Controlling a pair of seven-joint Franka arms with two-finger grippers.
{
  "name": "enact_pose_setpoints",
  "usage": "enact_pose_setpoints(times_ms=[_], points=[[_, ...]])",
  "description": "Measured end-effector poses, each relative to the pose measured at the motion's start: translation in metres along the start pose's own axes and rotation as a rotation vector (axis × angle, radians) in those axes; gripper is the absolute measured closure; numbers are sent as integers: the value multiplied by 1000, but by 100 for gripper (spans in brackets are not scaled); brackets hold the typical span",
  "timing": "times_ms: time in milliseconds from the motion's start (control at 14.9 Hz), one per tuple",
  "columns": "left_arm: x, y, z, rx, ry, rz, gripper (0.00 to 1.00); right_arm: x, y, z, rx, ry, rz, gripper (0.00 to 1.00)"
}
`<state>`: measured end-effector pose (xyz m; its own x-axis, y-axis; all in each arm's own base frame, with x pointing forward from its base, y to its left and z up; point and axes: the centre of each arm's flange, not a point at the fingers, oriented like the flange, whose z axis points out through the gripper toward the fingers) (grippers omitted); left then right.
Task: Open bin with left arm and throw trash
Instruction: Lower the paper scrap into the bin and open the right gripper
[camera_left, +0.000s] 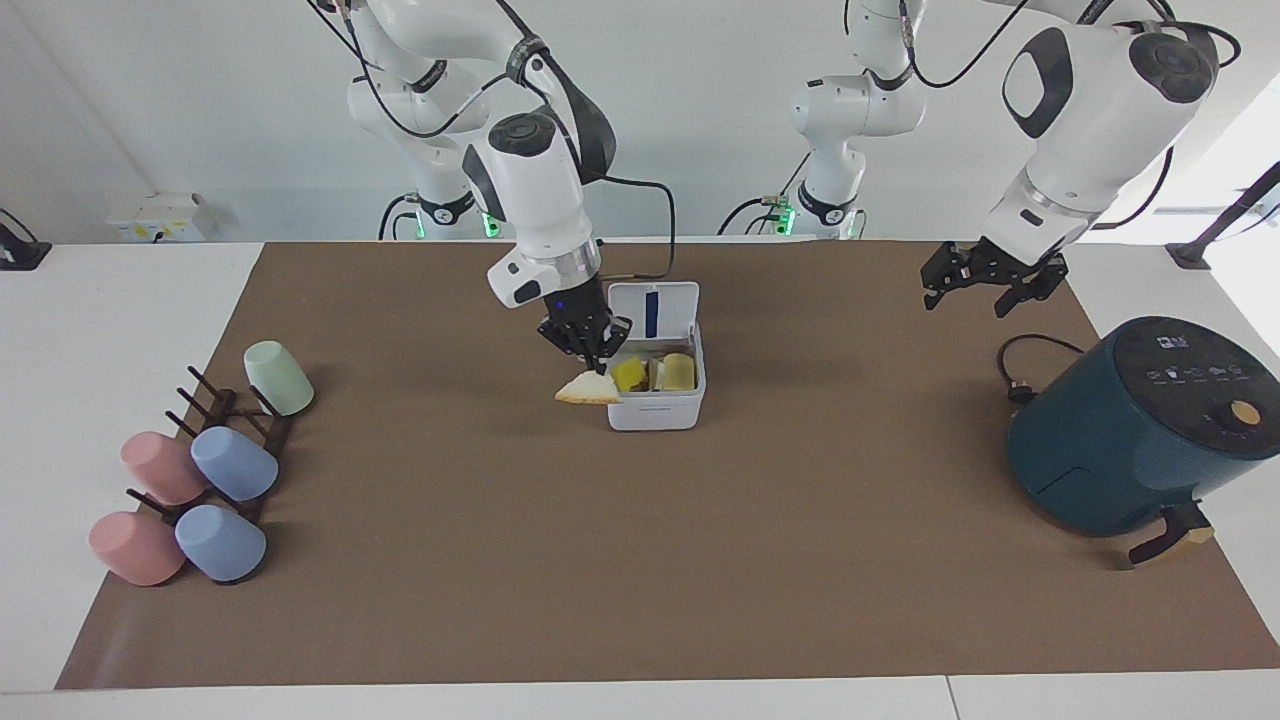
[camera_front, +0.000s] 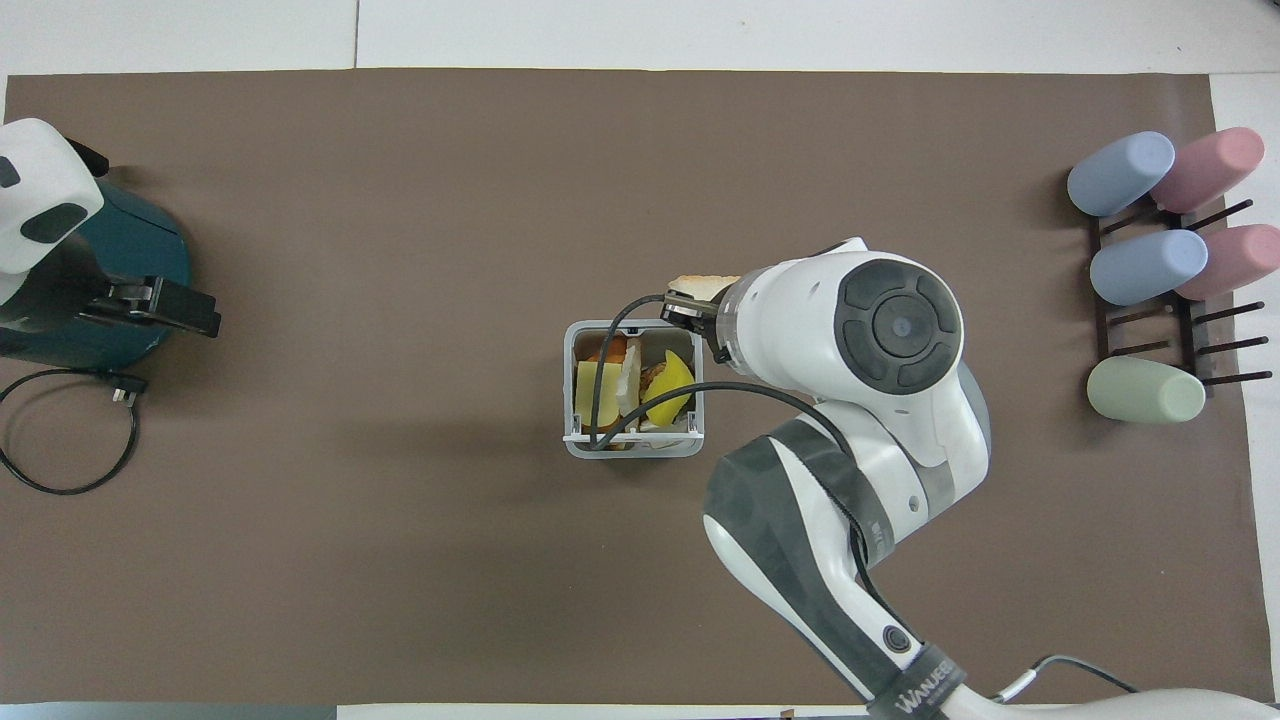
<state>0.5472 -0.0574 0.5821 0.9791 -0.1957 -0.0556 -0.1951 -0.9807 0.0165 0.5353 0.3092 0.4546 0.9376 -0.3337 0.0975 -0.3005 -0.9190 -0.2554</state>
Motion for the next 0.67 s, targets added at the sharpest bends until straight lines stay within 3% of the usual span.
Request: enact_pose_setpoints(times_ms=[268, 469, 669], points=[[-14, 3, -36, 27, 4, -29, 0, -28, -25, 5, 23, -40, 53, 94], [-14, 4, -32, 22, -3, -38, 0, -30, -26, 7, 75, -115, 130, 94], [-13, 6, -24, 13, -14, -41, 0, -38, -31, 10, 85, -141, 139, 94]])
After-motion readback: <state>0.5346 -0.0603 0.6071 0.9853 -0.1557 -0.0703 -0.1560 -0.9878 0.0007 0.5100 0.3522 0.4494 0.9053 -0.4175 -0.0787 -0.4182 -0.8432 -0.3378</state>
